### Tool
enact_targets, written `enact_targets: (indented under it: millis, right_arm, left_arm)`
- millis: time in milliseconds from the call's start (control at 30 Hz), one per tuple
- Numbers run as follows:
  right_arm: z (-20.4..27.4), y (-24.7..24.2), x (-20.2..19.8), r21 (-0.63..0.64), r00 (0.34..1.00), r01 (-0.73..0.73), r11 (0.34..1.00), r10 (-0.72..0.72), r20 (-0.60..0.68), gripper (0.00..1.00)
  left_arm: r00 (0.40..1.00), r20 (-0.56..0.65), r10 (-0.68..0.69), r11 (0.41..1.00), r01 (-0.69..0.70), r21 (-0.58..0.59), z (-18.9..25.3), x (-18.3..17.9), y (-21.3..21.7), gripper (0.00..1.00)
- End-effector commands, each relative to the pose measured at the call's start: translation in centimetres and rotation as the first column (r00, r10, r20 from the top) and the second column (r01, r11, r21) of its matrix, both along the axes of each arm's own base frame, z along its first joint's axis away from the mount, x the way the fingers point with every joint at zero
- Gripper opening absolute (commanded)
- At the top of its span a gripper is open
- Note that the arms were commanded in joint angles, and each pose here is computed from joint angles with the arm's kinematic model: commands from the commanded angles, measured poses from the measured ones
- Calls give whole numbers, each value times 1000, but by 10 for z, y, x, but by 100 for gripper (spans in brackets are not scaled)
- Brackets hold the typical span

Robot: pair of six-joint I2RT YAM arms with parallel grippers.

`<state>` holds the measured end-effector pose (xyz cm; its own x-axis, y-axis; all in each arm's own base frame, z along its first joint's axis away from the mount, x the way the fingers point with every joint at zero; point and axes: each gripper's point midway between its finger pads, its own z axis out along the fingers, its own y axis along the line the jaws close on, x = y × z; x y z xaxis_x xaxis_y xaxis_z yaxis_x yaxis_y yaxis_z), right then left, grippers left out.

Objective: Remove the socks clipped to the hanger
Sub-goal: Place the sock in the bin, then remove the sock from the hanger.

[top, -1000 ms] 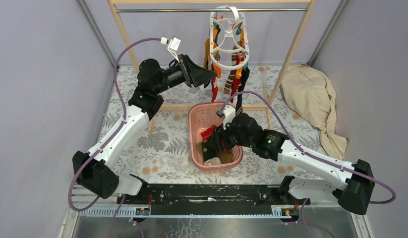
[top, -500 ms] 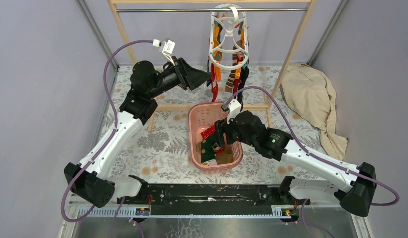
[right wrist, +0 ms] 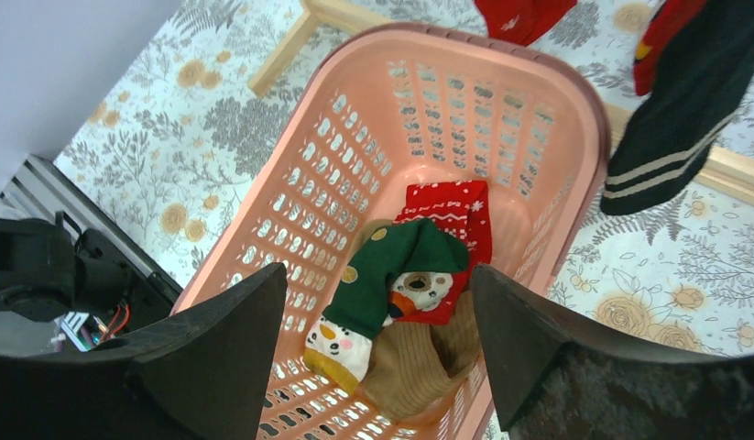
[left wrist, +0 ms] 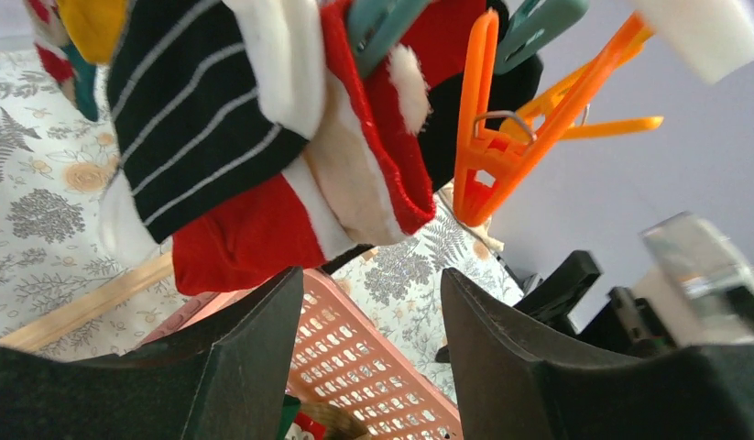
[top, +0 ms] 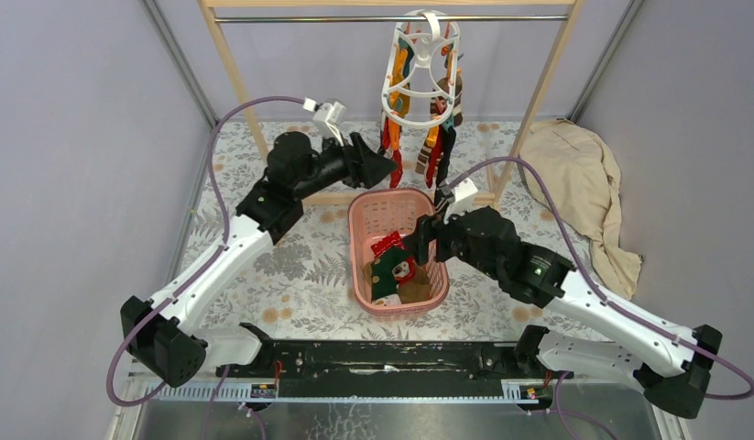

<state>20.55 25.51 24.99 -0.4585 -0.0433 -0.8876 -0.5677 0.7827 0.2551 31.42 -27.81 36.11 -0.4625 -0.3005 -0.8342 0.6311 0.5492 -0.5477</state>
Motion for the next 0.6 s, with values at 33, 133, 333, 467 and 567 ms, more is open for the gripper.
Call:
enact_targets:
  millis: [33,133,333,467,567]
  right_arm:
    - [39,-18,4,81,995,84,993,-88,55,81]
    - [38,-23,2,80,994,89,993,-94,54,82]
    - [32,-30,-2,73,994,98,993,-101,51,82]
    - [30,-33,-3,71,993,99,993,-102,52,82]
    - [29,-34,-4,72,993,100,992,-103,52,82]
  left_arm:
    - [998,15,56,994,-57,89,-24,10,-13,64]
    - [994,20,108,986,-110,123,-34,18,-15,64]
    - [951,46,306,933,-309,181,-54,35,10,63]
    - [930,80,358,916,-367,164,-58,38,20,63]
    - [932,92,351,920,-361,154,-63,41,17,63]
